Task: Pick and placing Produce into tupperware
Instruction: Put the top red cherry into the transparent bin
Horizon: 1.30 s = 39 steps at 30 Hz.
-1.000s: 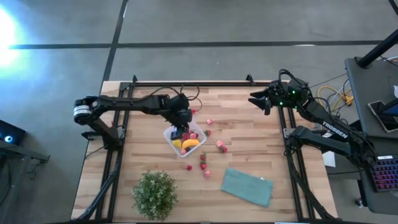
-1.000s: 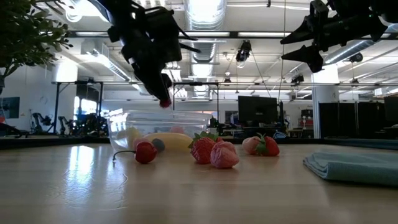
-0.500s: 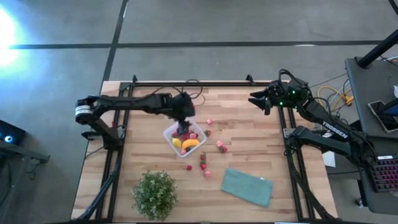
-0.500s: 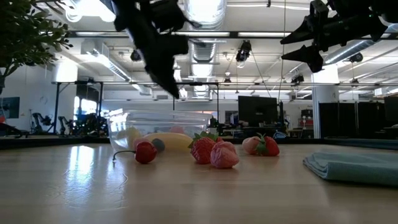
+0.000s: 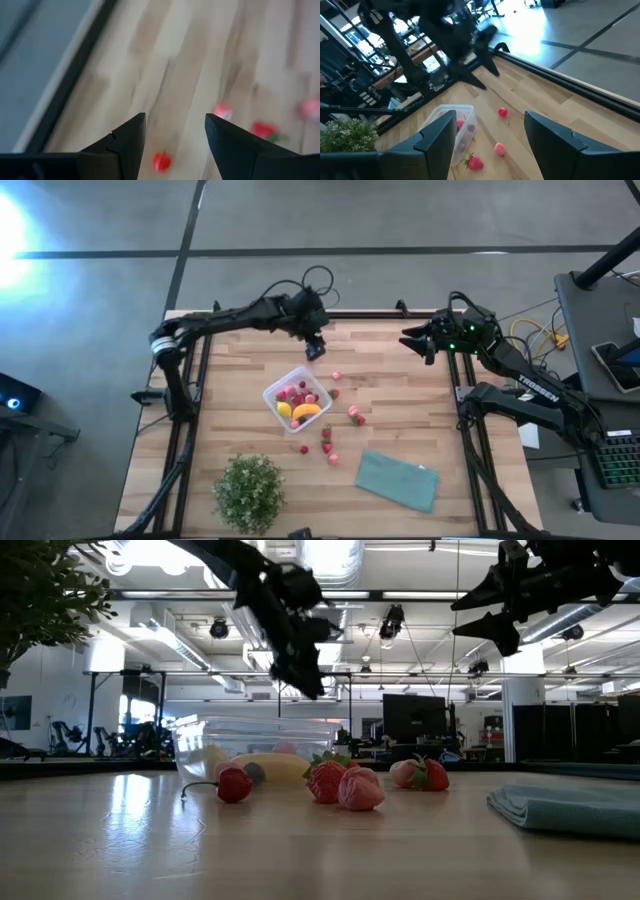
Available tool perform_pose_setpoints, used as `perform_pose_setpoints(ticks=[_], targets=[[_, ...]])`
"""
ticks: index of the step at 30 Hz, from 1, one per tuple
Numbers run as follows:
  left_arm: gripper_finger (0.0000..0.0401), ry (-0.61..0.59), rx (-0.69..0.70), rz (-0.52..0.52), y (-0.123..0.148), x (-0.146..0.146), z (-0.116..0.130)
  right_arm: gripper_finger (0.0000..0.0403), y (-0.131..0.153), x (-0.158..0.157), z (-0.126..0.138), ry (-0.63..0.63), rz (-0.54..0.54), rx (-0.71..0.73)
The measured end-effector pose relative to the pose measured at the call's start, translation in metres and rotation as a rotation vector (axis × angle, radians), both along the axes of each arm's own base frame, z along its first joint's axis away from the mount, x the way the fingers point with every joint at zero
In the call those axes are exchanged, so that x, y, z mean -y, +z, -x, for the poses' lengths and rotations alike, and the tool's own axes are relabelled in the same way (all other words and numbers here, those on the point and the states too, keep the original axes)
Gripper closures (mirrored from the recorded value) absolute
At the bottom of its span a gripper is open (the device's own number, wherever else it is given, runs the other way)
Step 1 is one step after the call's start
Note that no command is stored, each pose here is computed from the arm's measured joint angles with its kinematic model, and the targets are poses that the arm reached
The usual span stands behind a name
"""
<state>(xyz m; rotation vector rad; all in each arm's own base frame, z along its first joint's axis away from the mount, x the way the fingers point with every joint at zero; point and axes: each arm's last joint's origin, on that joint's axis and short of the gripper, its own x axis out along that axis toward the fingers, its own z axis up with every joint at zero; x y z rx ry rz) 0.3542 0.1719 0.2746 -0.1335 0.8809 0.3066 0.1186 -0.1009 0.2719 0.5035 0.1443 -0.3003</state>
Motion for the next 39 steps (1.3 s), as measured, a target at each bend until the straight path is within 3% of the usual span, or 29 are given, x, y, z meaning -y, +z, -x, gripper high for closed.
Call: perform_pose_setpoints(ticks=[3,6,9,13,21,39], targets=[[0.0211,-0.002,-0.109,0.047,-0.019,-0.009,-0.004,0.0177,0.000,0.000,0.000,0.000,0.000,0.000],[0.0211,-0.080,-0.244,0.061,-0.035,-0.009,-0.003,0.0177,0.000,0.000,0.000,0.000,0.000,0.000],[0.0211,-0.231,-0.326,0.010,-0.042,-0.004,-0.001,0.0177,0.000,0.000,0.000,0.000,0.000,0.000],[0.0211,-0.371,-0.336,-0.078,-0.044,-0.003,-0.002,0.0177,0.000,0.000,0.000,0.000,0.000,0.000],[0.0211,-0.362,-0.283,-0.142,-0.051,-0.017,-0.002,0.0177,0.000,0.000,0.000,0.000,0.000,0.000],[0.0211,-0.335,-0.334,0.007,-0.094,-0.020,-0.012,0.0177,0.000,0.000,0.000,0.000,0.000,0.000]])
